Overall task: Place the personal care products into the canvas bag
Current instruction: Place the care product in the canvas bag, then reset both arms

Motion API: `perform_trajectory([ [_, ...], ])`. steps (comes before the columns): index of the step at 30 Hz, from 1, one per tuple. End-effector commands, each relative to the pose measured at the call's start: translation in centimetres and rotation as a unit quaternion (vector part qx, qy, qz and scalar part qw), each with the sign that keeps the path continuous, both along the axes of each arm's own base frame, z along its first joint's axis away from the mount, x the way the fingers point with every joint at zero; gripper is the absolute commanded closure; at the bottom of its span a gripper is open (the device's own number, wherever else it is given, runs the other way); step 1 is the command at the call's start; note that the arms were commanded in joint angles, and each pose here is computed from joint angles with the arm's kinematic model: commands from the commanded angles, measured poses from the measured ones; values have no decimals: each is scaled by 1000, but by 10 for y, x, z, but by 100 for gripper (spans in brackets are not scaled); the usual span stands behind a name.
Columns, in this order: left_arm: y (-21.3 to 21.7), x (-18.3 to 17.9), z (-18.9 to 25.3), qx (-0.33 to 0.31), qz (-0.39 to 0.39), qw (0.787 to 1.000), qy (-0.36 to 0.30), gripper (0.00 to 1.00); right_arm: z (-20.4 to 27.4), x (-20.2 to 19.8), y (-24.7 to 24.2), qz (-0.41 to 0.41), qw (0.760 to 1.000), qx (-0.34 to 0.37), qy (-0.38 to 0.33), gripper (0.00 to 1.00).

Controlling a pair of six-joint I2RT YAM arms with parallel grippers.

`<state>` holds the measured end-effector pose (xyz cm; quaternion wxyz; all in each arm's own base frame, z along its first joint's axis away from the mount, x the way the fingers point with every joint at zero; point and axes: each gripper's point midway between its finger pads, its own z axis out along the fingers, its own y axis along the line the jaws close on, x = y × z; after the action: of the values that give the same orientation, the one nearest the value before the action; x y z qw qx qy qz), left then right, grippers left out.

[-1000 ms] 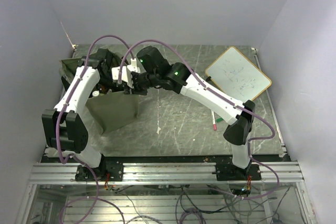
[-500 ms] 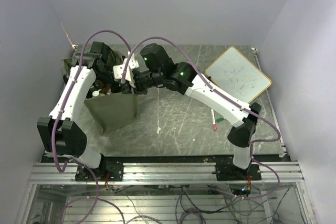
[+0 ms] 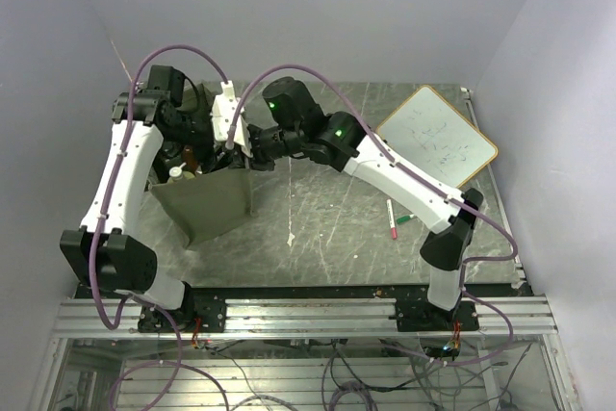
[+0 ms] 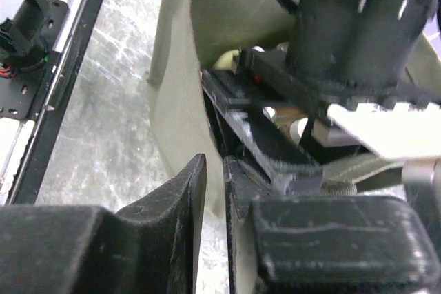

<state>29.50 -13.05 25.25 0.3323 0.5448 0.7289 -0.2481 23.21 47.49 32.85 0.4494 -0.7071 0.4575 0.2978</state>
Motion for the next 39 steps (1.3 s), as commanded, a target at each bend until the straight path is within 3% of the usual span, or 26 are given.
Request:
perform_trajectory([
  [1, -6, -21, 31, -37, -16, 999, -15, 20, 28, 10, -18, -35, 999, 24, -27, 83],
  [14, -3, -11, 61, -72, 25, 996, -44, 20, 47, 19, -32, -69, 996, 42, -33, 79],
  [23, 24, 23, 93, -110, 131, 980, -105, 20, 61, 61, -61, -156, 985, 68, -22, 77],
  [27, 40, 47, 125, -131, 206, 952, -183, 20, 65, 104, -90, -236, 968, 86, -8, 77],
  [31, 64, 66, 150, -145, 302, 910, -244, 19, 63, 151, -134, -332, 938, 102, 6, 75],
  [39, 100, 89, 179, -167, 423, 847, -275, 18, 57, 214, -229, -501, 858, 114, -6, 75],
])
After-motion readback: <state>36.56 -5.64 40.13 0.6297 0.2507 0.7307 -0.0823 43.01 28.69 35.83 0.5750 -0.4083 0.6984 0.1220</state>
